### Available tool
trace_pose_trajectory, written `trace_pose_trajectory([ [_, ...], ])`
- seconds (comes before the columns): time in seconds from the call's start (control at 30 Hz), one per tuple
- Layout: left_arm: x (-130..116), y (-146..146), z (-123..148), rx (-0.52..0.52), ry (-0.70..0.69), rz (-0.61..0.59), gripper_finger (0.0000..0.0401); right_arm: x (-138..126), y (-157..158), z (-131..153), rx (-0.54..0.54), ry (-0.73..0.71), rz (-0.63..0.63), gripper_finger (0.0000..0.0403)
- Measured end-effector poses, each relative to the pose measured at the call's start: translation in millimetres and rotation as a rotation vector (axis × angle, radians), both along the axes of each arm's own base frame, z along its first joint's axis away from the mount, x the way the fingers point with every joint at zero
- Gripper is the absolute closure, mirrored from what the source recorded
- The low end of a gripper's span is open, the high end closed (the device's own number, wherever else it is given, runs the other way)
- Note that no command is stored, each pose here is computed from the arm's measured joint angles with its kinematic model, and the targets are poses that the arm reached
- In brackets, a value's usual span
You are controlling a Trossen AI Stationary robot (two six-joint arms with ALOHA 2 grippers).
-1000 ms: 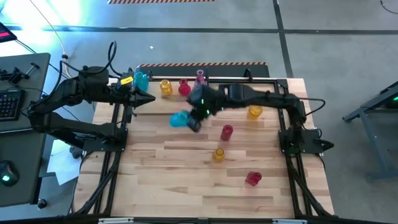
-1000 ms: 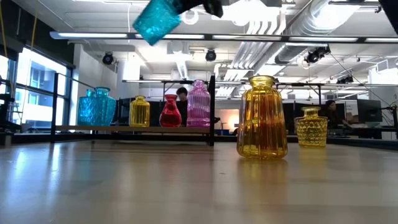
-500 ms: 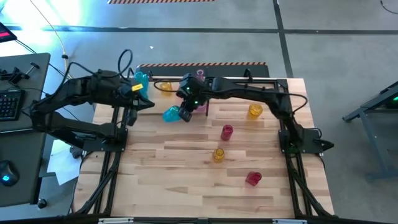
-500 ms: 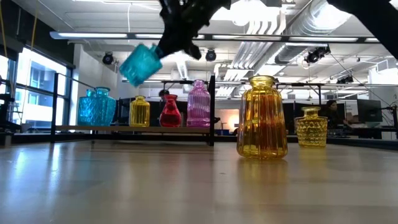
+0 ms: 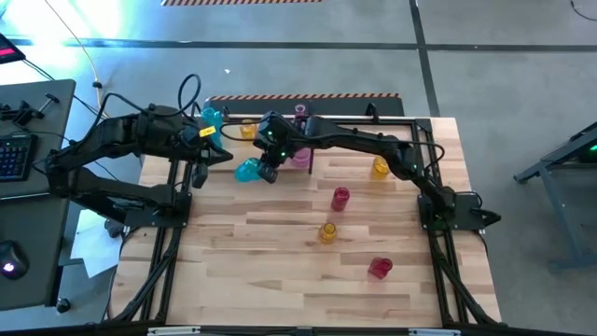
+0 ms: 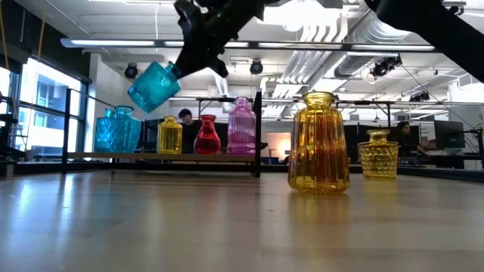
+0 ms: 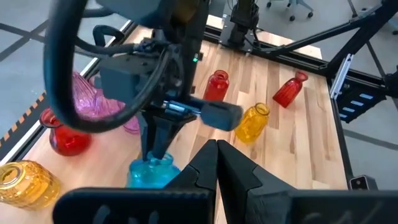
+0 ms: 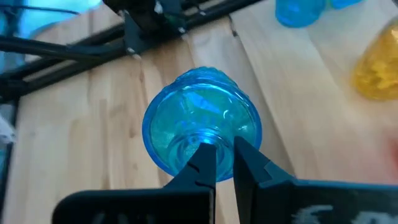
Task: Sort vases onto shelf
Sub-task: Put the blue vase on the shelf aligned with the other blue vase
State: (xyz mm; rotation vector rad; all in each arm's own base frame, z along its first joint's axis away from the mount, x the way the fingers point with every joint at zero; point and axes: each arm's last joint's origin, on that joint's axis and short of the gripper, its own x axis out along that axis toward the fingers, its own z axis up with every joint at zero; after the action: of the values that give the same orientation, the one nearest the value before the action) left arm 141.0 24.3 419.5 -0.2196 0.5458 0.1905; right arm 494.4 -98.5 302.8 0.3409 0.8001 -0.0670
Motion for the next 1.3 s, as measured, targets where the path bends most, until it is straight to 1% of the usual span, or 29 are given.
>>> trace_pose_trajectory([
  [0.07, 0, 0, 0, -0.008, -0.002, 0.005, 0.0401, -1, -5, -7, 0.008, 0.010, -0.009, 0.0402],
  [0.17, 0, 0, 0, -0.013, -0.003, 0.007, 0.0401, -5, -11, -13, 0.018, 0.063, -0.022, 0.0402],
  [0.3, 0, 0, 0, -0.019, -0.004, 0.011, 0.0401, -11, -17, -14, -0.054, 0.127, -0.048, 0.0402],
  [0.37, 0, 0, 0, -0.020, -0.004, 0.011, 0.0401, -11, -21, -14, -0.074, 0.128, -0.062, 0.0402],
  [0.47, 0, 0, 0, -0.021, -0.004, 0.012, 0.0401, -15, -29, -14, -0.066, 0.140, -0.076, 0.0402],
  [0.57, 0, 0, 0, -0.034, -0.006, 0.019, 0.0401, -20, -37, -16, -0.075, 0.177, -0.080, 0.0402],
  [0.67, 0, 0, 0, -0.045, -0.006, 0.021, 0.0401, -22, -43, -17, -0.086, 0.184, -0.095, 0.0402],
  [0.73, 1, 0, -1, -0.049, 0.009, 0.017, 0.0401, -23, -45, -17, -0.082, 0.196, -0.093, 0.0402],
  [0.8, 3, 0, -5, -0.050, 0.052, 0.014, 0.0401, -24, -45, -18, -0.083, 0.202, -0.088, 0.0402],
  [0.9, 13, 2, -18, -0.046, 0.147, 0.010, 0.0401, -25, -45, -18, -0.086, 0.207, -0.082, 0.0402],
  [1.07, 34, 6, -57, -0.046, 0.314, -0.009, 0.0401, -27, -44, -19, -0.075, 0.231, -0.076, 0.0402],
  [1.13, 40, 8, -72, -0.032, 0.378, 0.002, 0.0401, -28, -44, -20, -0.070, 0.245, -0.074, 0.0402],
  [1.2, 45, 10, -82, 0.018, 0.402, 0.024, 0.0401, -28, -43, -20, -0.067, 0.255, -0.074, 0.0402],
  [1.3, 50, 15, -95, 0.135, 0.442, 0.076, 0.0401, -29, -42, -21, -0.061, 0.261, -0.072, 0.0401],
])
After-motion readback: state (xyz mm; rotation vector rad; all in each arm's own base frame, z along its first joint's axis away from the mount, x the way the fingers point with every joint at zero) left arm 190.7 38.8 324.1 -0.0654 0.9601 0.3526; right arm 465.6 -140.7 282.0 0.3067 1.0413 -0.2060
